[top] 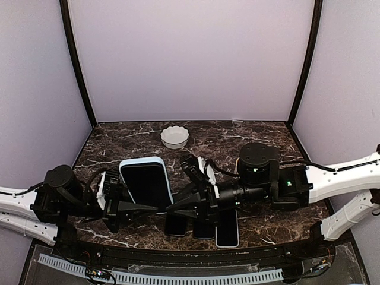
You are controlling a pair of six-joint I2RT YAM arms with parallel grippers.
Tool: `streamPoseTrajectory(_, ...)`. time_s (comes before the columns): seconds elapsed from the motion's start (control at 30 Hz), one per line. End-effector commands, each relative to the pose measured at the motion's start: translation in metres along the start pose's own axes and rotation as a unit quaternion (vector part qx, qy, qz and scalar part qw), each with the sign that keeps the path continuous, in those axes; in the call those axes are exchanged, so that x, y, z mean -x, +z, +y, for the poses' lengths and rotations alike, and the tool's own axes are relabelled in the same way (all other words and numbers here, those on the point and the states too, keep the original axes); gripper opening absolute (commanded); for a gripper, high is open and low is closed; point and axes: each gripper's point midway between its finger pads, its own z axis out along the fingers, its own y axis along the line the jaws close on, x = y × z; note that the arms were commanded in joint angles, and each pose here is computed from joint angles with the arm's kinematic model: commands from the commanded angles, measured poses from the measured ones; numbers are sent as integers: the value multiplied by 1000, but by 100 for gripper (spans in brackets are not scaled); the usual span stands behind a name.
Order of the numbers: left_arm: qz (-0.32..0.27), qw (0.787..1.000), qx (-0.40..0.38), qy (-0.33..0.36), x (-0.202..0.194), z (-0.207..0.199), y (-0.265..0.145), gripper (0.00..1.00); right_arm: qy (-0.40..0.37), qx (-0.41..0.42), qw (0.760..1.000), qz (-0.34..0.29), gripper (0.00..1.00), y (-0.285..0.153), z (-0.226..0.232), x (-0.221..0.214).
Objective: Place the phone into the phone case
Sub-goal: Press the corner of the phone case at the bottom right corner of the phone case, then press the top right corner of the phone case.
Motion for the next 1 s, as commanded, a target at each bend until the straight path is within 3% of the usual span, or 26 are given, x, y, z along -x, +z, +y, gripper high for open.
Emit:
streamPoseTrajectory(0.0, -63, 998, -15, 12, 33, -7, -5, 0, -2, 1, 1000, -19, 2, 2, -2, 8)
streamPoseTrajectory(0.2, -62, 998, -13, 12, 33, -6, -6, 0, 0, -11, 1000, -28, 0, -5, -6, 9)
streamPoseTrajectory(0.27, -62, 998, -15, 10, 33, -7, -6, 0, -1, -26, 999, -36, 27, -10, -10, 11)
streamPoseTrajectory(0.37, -56, 998, -15, 14, 29, -7, -4, 0, -4, -26, 999, -31, 54, -13, -9, 10)
streamPoseTrajectory(0.5, -6, 1000, -21, 21, 6, -7, 5, 0, -26, -22, 998, -50, 64, -23, -3, 36)
streamPoseTrajectory(0.63, 43, 998, -23, 29, -16, -6, 14, 0, -54, -6, 996, -64, 64, -29, 7, 59)
streamPoseTrajectory(0.73, 44, 998, -23, 32, -19, -6, 16, 0, -64, 11, 996, -68, 62, -29, 14, 66)
streamPoseTrajectory(0.77, 40, 998, -22, 33, -19, -5, 16, 0, -64, 13, 995, -69, 58, -28, 15, 67)
streamPoseTrajectory(0.9, 36, 999, -20, 35, -18, -4, 17, 0, -58, 6, 996, -69, 26, -26, 11, 65)
streamPoseTrajectory(0.97, 34, 999, -21, 36, -17, -5, 16, 0, -52, 2, 997, -62, 19, -24, 8, 60)
